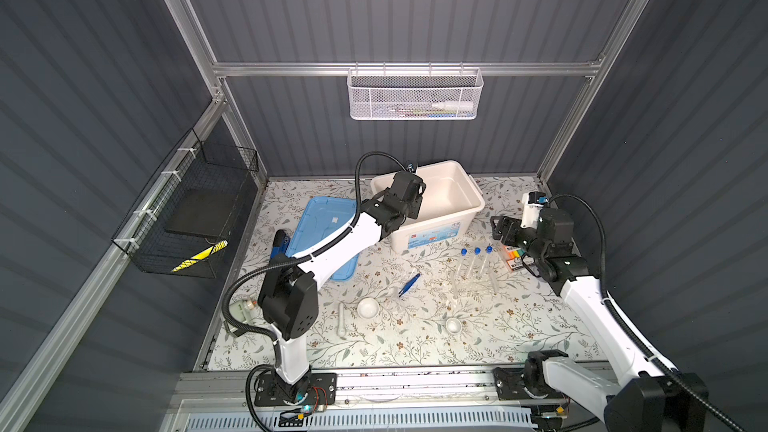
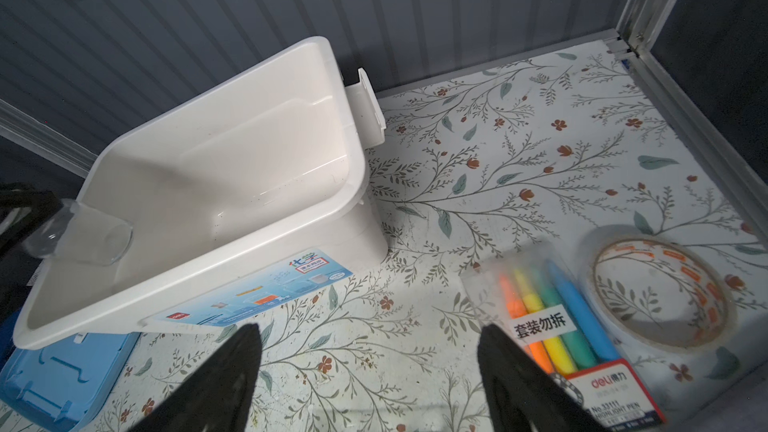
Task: Organize the chemistry lab equipment
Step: 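Lift the clear cup with the left gripper and carry it over the white bin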
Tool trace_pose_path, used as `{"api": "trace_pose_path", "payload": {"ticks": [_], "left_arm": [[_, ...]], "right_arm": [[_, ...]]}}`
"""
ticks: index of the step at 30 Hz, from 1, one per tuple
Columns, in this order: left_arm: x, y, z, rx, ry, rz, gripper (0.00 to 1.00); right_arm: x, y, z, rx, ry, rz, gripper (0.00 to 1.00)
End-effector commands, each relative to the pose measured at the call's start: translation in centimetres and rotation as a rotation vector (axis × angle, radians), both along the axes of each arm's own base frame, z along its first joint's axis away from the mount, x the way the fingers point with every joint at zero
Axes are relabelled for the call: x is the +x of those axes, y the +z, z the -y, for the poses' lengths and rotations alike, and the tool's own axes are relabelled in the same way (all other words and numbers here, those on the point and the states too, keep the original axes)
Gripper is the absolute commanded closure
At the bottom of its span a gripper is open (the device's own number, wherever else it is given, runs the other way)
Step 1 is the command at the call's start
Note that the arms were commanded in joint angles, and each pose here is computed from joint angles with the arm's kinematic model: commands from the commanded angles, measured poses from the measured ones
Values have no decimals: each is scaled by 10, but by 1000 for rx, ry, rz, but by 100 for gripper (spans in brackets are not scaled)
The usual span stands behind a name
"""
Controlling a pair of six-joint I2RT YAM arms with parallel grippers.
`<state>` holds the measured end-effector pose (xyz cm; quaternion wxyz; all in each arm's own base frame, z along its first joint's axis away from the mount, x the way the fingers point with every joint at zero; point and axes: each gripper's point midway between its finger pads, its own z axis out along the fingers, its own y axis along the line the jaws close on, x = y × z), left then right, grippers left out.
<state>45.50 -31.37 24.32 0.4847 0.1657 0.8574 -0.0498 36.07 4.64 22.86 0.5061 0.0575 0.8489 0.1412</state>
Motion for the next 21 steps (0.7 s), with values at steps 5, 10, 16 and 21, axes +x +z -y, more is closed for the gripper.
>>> {"api": "trace_pose_path", "payload": {"ticks": [5, 10, 16, 21], "left_arm": [[48, 6, 17, -60, -44, 52, 70], [71, -10, 25, -68, -70, 65, 70], [92, -32, 29, -76, -102, 68, 70], [107, -46, 33, -93, -120, 59, 69]], "right_arm": [[19, 1, -7, 14, 44, 5, 17], [34, -1, -11, 23, 71, -8, 17], [54, -2, -14, 54, 98, -18, 17], [66, -3, -17, 64, 116, -25, 18]]}}
